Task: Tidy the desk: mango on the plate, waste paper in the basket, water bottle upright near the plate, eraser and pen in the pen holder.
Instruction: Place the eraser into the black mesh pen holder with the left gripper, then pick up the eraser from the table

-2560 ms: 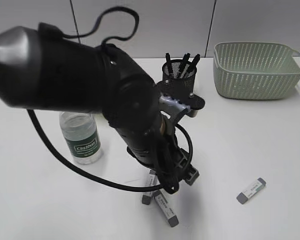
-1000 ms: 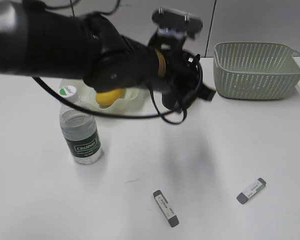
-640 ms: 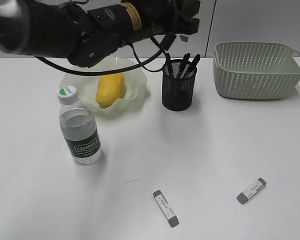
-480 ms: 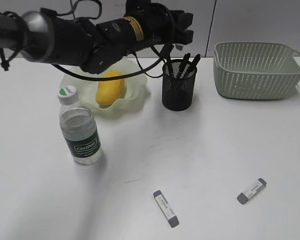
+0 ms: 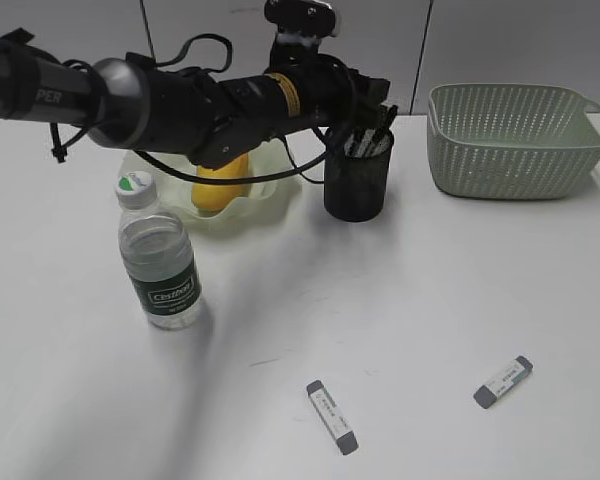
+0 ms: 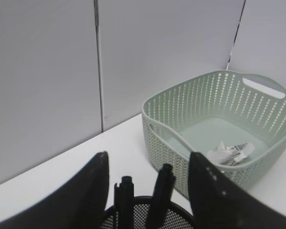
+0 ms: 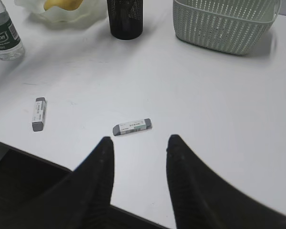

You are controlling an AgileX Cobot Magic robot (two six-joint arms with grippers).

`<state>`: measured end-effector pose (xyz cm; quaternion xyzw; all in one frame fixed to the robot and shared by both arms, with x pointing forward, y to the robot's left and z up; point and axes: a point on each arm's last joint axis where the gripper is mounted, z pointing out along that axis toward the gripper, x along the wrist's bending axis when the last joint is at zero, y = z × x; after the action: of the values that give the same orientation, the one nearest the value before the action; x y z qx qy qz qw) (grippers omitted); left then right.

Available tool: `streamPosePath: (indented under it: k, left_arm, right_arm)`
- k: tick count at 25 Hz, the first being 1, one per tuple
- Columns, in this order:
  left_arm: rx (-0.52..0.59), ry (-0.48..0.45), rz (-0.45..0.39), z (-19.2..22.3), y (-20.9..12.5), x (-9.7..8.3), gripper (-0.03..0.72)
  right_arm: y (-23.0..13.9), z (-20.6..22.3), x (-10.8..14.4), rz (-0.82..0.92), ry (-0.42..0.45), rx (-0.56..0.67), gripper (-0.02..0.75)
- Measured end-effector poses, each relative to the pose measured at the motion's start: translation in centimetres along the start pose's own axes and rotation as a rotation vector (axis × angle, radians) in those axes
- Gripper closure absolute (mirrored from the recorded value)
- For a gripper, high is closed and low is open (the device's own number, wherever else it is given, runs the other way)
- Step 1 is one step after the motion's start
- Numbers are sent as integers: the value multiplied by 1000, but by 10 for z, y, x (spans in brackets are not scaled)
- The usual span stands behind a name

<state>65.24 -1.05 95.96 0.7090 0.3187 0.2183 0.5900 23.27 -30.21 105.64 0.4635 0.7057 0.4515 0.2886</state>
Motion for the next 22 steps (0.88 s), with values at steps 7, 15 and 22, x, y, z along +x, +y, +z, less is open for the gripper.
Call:
streamPosePath:
  k: [7,15,22]
  left_arm:
    - [248,191,16,-46,58,-10,308]
    - [360,287,41,-188,95,-24,366]
    - [425,394,-17,-373,62,-37,125]
  right_arm:
    - [0,0,0,0,0,0,437]
    - [0,0,0,0,0,0,437]
    - [0,0,0,0,0,0,437]
